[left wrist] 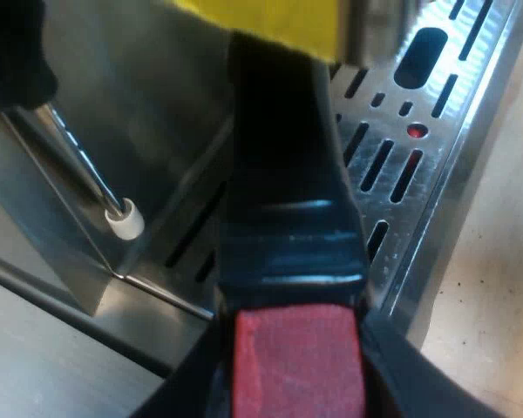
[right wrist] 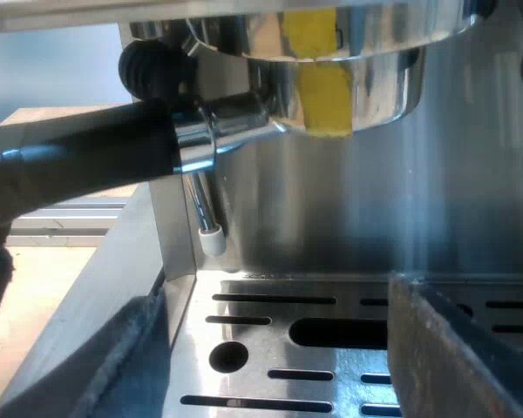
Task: Put the handle in the coffee machine
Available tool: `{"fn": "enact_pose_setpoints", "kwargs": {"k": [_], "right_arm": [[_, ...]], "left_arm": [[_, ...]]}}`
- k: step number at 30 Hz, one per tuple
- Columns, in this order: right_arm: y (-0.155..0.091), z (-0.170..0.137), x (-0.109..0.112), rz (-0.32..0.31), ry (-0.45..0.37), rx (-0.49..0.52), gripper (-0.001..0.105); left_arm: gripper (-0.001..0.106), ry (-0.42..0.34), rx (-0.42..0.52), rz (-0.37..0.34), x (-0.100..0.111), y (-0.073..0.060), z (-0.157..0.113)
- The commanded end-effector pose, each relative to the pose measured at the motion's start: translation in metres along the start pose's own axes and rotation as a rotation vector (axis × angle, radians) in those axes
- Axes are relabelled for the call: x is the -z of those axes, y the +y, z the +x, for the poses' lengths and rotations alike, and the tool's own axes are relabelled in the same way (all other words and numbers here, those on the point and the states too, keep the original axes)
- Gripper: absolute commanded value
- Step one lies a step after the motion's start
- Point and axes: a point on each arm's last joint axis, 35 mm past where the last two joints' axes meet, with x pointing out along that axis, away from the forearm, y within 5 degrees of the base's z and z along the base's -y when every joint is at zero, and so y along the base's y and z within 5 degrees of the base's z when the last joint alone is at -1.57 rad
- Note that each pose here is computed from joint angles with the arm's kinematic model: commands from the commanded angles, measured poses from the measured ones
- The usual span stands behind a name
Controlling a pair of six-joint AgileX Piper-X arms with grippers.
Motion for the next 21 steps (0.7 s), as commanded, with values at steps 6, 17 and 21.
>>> {"fn": "enact_pose_setpoints", "kwargs": {"k": [6, 17, 21], "right_arm": [[-0.001, 0.0015, -0.0024, -0.001, -0.006, 0.011, 0.056], [-0.0011, 0.0015, -0.0022, -0.002, -0.005, 0.011, 0.056], [-0.0011, 0.0015, -0.0022, -0.002, -0.005, 0.011, 0.056]], "left_arm": [[0.0, -0.06, 0.04, 0.019, -0.0089, -0.0015, -0.0026], [0.0, -0.062, 0.038, 0.024, -0.0115, -0.0031, -0.005], [0.0, -0.074, 0.061, 0.024, -0.016, -0.0041, -0.0073]]}}
